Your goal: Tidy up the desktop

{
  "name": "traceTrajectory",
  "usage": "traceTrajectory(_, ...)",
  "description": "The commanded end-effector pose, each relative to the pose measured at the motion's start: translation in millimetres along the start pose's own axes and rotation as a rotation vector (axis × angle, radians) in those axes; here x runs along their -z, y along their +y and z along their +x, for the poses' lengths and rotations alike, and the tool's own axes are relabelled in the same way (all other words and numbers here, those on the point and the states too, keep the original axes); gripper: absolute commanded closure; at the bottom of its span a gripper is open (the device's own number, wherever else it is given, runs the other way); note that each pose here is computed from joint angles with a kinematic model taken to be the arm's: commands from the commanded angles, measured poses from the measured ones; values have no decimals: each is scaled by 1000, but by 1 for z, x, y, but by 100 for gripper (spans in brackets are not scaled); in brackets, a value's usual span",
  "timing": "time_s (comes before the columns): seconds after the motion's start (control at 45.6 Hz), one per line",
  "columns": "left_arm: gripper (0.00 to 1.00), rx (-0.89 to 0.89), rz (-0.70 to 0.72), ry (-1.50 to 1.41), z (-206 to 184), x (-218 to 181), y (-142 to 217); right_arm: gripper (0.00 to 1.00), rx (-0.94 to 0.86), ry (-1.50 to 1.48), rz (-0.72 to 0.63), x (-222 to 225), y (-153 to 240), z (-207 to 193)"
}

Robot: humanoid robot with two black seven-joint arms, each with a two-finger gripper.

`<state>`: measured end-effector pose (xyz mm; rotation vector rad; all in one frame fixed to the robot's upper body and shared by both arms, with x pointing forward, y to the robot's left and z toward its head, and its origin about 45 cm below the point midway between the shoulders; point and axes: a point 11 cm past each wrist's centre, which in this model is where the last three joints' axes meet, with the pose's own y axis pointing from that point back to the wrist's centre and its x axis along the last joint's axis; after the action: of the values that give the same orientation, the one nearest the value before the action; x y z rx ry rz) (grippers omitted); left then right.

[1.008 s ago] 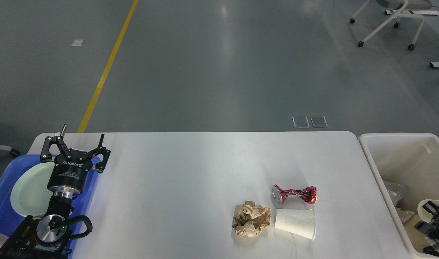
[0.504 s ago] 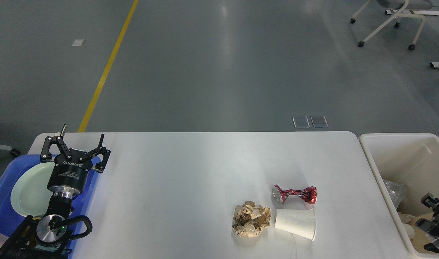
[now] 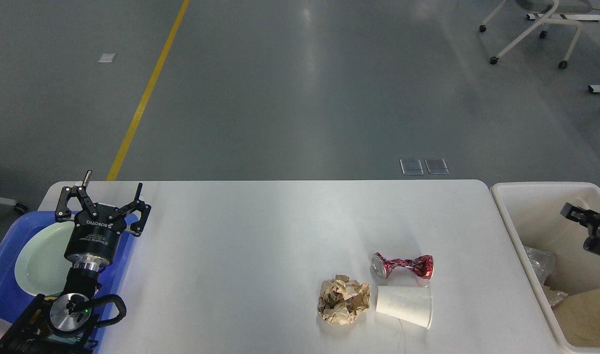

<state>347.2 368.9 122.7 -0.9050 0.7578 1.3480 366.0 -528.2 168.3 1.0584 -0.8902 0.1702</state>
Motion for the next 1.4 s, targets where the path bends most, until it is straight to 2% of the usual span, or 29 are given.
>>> traceTrajectory(0.0,4,0,-1,1,0,0,0,0,137,99,58,33,31,39)
traceTrajectory(0.197,4,2,0,0,-1,0,-1,0,322,310,118,96,91,74)
traceTrajectory(0.329,4,0,0,0,0,0,0,0,408,429,159,131,135,82)
traceTrajectory(0.591,4,-1,-1,0,0,0,0,0,529,480,301,152,248,100)
traceTrajectory(0.832,4,-1,-1,0,0,0,0,0,607,541,401,153,332,67)
traceTrajectory(0.964,4,-1,-1,0,0,0,0,0,608,527,426,160,345,59)
traceTrajectory(1.38,4,0,0,0,0,0,0,0,618,516,420,164,333,49)
